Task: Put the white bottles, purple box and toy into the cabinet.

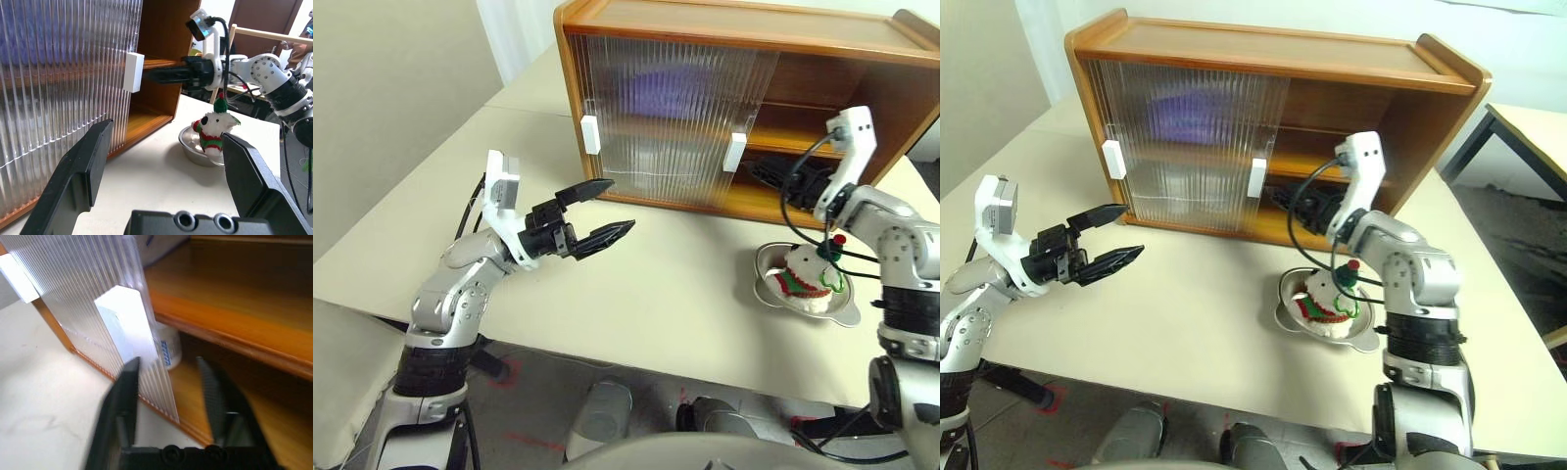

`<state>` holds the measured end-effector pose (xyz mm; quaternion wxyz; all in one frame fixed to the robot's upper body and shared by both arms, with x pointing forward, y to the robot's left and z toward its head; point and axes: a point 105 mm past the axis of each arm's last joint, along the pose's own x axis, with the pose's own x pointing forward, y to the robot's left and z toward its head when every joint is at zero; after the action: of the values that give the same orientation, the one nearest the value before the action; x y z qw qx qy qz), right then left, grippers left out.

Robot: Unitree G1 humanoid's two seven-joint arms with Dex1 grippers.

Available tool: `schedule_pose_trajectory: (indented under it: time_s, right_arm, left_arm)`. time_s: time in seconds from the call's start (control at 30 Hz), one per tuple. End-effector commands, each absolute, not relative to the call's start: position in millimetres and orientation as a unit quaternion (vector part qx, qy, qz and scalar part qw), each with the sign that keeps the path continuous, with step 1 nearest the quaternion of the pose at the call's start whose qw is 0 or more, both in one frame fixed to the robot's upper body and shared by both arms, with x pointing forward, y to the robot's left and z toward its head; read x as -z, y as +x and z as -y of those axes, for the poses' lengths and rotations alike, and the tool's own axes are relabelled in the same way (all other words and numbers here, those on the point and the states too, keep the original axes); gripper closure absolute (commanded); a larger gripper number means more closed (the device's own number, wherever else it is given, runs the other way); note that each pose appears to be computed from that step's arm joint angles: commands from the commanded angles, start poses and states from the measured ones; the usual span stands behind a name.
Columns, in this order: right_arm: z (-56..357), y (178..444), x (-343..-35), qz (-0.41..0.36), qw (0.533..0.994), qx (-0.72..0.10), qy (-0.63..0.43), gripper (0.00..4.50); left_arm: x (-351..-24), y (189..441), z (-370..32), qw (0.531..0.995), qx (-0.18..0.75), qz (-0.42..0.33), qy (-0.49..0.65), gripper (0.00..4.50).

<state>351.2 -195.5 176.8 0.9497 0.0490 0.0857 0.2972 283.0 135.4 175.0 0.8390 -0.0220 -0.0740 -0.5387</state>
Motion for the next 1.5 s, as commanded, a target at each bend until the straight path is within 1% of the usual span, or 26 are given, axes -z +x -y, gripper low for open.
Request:
schedule_pose_trajectory:
  time_s: [0.03, 0.07, 0.1, 0.17, 0.23, 0.33, 0.43, 0.57, 0.7, 0.97, 1.13, 1.33, 1.43, 1.5]
  right_arm:
    - [202, 332, -194, -0.078, 0.935, -0.340, 0.057, 0.57]
    - [203, 329, -197, -0.076, 0.933, -0.348, 0.057, 0.21]
    - [205, 321, -204, -0.068, 0.925, -0.370, 0.060, 0.03]
    - [212, 307, -216, -0.055, 0.913, -0.399, 0.066, 0.03]
    - [228, 292, -225, -0.051, 0.908, -0.410, 0.074, 0.03]
    - [244, 275, -225, -0.063, 0.903, -0.415, 0.086, 0.03]
    - [252, 261, -216, -0.083, 0.902, -0.413, 0.098, 0.03]
    - [259, 257, -195, -0.103, 0.912, -0.387, 0.090, 0.03]
    - [256, 251, -174, -0.136, 0.912, -0.378, 0.084, 0.03]
    - [262, 253, -159, -0.153, 0.923, -0.347, 0.062, 0.03]
    - [256, 246, -149, -0.178, 0.913, -0.361, 0.069, 0.03]
    - [259, 244, -138, -0.208, 0.912, -0.347, 0.067, 0.03]
    - [261, 245, -135, -0.213, 0.915, -0.336, 0.074, 0.64]
    - [261, 246, -134, -0.212, 0.916, -0.333, 0.075, 1.36]
  left_arm:
    - [-169, 284, -136, 0.836, 0.544, 0.063, -0.013, 0.00]
    - [-169, 285, -136, 0.836, 0.545, 0.063, -0.012, 0.00]
    - [-169, 285, -136, 0.836, 0.546, 0.063, -0.012, 0.00]
    - [-168, 286, -136, 0.835, 0.546, 0.062, -0.012, 0.00]
    - [-168, 286, -136, 0.834, 0.547, 0.061, -0.012, 0.00]
    - [-166, 286, -137, 0.834, 0.549, 0.059, -0.012, 0.00]
    - [-166, 286, -138, 0.834, 0.549, 0.058, -0.011, 0.00]
    - [-165, 286, -137, 0.832, 0.552, 0.057, -0.011, 0.00]
    - [-167, 287, -134, 0.829, 0.556, 0.057, -0.010, 0.00]
    - [-169, 287, -132, 0.825, 0.562, 0.057, -0.008, 0.00]
    - [-171, 288, -132, 0.825, 0.562, 0.058, -0.008, 0.00]
    - [-173, 289, -131, 0.825, 0.563, 0.059, -0.006, 0.00]
    - [-173, 289, -131, 0.824, 0.563, 0.059, -0.006, 0.00]
    - [-173, 290, -131, 0.825, 0.563, 0.059, -0.006, 0.00]
